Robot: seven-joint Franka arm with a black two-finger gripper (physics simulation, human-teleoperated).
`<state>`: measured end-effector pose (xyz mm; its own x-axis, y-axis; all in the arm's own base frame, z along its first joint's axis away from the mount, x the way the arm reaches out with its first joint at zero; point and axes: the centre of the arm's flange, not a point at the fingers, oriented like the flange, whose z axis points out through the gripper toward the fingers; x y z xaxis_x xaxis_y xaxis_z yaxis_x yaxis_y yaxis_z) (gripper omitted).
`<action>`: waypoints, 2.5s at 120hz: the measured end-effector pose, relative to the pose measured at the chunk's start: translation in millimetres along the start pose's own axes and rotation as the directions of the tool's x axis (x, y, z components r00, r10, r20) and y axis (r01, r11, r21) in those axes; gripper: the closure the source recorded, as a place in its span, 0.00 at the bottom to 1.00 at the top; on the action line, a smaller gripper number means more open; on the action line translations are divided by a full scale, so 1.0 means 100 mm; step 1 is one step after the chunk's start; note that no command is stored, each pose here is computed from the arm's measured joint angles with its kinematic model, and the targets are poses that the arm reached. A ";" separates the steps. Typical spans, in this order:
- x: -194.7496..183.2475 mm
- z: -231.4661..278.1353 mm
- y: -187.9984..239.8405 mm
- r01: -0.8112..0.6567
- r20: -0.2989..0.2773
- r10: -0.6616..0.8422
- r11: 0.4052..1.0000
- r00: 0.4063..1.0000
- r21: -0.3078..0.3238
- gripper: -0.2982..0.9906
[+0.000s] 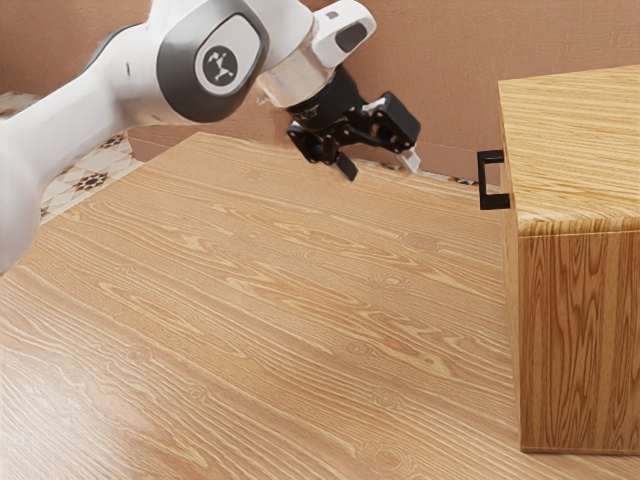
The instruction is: Pull the drawer handle with one arm to open the drawer
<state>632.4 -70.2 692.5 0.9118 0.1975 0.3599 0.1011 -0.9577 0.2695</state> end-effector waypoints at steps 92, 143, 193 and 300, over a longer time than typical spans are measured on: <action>0.05 0.63 0.35 0.145 0.090 -0.127 0.959 0.988 -0.244 0.23; 0.11 0.79 0.20 0.176 0.098 -0.158 0.960 0.983 -0.219 0.23; 0.09 0.73 -0.17 0.224 0.101 -0.209 0.958 0.973 -0.177 0.23; -0.32 0.07 -1.81 0.451 0.057 -0.448 0.890 0.892 -0.073 0.23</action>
<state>587.9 95.8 626.2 0.7911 0.5930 0.1497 0.4718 -0.7475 0.4676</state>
